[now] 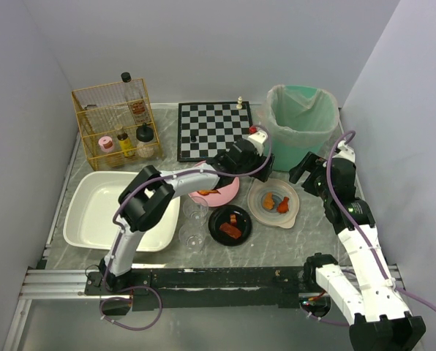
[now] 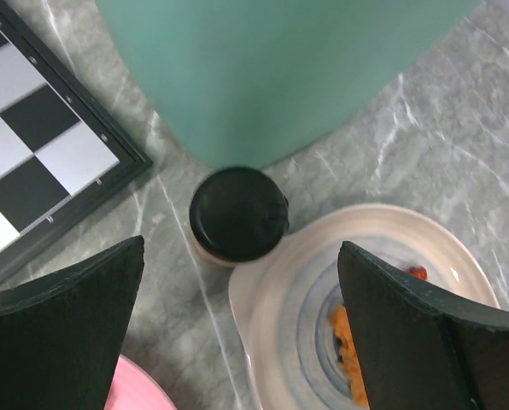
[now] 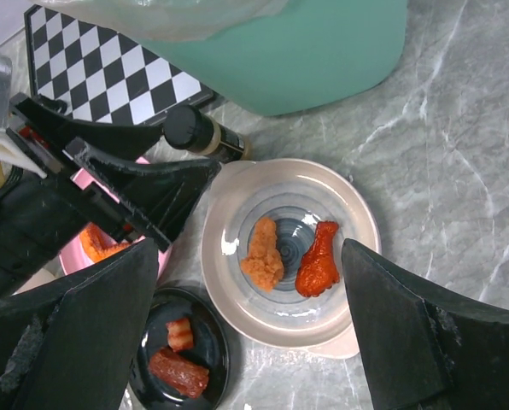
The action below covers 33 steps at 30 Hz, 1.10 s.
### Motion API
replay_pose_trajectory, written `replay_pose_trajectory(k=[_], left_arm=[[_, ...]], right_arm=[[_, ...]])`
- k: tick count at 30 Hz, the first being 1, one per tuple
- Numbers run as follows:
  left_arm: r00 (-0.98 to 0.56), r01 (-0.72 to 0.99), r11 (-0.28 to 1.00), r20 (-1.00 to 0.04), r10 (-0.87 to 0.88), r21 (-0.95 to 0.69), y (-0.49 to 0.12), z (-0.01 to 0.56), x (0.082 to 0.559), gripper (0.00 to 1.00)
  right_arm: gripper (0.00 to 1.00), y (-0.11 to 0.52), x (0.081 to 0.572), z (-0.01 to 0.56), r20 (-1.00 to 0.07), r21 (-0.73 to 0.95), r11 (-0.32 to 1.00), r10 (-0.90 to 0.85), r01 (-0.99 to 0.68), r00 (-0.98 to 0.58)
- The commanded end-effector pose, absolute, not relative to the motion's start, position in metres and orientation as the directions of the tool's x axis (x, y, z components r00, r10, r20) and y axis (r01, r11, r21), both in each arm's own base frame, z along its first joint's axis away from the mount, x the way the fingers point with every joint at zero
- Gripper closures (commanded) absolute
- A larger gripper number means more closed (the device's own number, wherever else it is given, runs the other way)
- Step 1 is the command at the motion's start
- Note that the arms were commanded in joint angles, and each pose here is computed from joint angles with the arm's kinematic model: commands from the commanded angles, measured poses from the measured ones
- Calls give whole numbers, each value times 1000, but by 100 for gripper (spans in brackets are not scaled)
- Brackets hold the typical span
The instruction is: Clear the kitchen counter
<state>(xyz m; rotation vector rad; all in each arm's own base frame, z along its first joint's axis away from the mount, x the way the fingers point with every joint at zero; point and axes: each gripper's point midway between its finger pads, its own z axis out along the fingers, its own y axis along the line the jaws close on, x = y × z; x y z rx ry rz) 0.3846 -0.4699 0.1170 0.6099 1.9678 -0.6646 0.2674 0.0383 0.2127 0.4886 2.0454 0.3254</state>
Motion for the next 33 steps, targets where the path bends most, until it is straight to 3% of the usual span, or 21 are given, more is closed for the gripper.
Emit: replay_pose_trajectory(k=[1, 7, 24, 29, 33], left_arm=[[-360, 658, 731, -928, 96, -180, -482, 148, 400, 1], [-365, 636, 752, -926, 96, -173, -486, 134, 409, 2], [-391, 625, 757, -916, 90, -192, -491, 113, 412, 39], [-386, 629, 751, -919, 80, -199, -494, 115, 412, 62], [-385, 630, 750, -920, 76, -201, -495, 117, 413, 72]], right_arm=[[6, 39, 268, 216, -768, 433, 880, 473, 194, -433], [6, 40, 268, 213, -763, 435, 879, 474, 193, -440], [6, 40, 269, 203, -758, 429, 882, 469, 195, -454], [6, 44, 269, 200, -750, 436, 881, 468, 182, -468], [6, 44, 269, 200, -749, 436, 882, 466, 179, -471]])
